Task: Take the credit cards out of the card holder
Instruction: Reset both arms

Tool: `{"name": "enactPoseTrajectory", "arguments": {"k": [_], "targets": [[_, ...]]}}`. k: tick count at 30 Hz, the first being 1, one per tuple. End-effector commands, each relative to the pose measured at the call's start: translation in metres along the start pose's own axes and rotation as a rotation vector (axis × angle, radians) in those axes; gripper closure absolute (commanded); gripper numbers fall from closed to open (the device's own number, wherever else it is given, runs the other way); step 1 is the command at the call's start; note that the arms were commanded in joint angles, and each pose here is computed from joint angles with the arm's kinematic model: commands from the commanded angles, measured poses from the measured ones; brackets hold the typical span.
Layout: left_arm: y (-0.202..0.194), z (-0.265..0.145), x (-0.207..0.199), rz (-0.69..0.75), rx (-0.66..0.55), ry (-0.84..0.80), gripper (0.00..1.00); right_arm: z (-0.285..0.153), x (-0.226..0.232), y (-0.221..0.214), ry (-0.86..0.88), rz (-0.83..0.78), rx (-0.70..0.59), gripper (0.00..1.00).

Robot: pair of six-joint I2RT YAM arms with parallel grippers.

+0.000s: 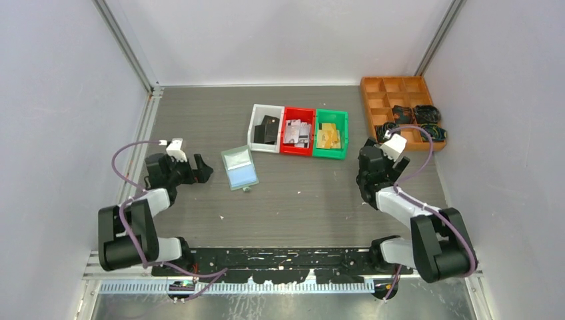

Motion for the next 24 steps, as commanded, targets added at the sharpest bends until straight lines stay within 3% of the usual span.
{"name": "enactPoseTrajectory", "arguments": {"k": [1,9,13,20,22,24], "targets": [[0.065,0.01,0.011,0.1,-0.388,0.061,0.0,0.015,-0.006,0.01,-0.032,0.036,-0.13,0.01],[0.05,0.02,0.01,0.177,-0.433,0.117,0.0,0.039,-0.001,-0.007,0.103,0.072,-0.135,0.0],[0.049,0.022,0.013,0.173,-0.515,0.136,0.0,0.042,0.029,-0.03,0.33,-0.051,-0.099,0.0],[0.047,0.046,0.012,0.188,-0.319,0.243,0.02,0.052,0.031,-0.03,0.353,-0.027,-0.037,0.0],[0.048,0.046,0.012,0.199,-0.343,0.242,0.06,0.051,0.03,-0.03,0.351,-0.031,-0.027,0.01],[0.048,0.045,0.011,0.199,-0.339,0.239,0.01,0.051,0.03,-0.03,0.352,-0.025,-0.039,0.0]]}}
Point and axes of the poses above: each gripper's point midway between its finger pads, its own z axis out along the fingers, its own x axis along the line the jaws close on, y = z × x, the point moved 3 cm from there along -z, back along the fingers, and after that the axes turned 3 degrees about -z, right-handed, at the moved point
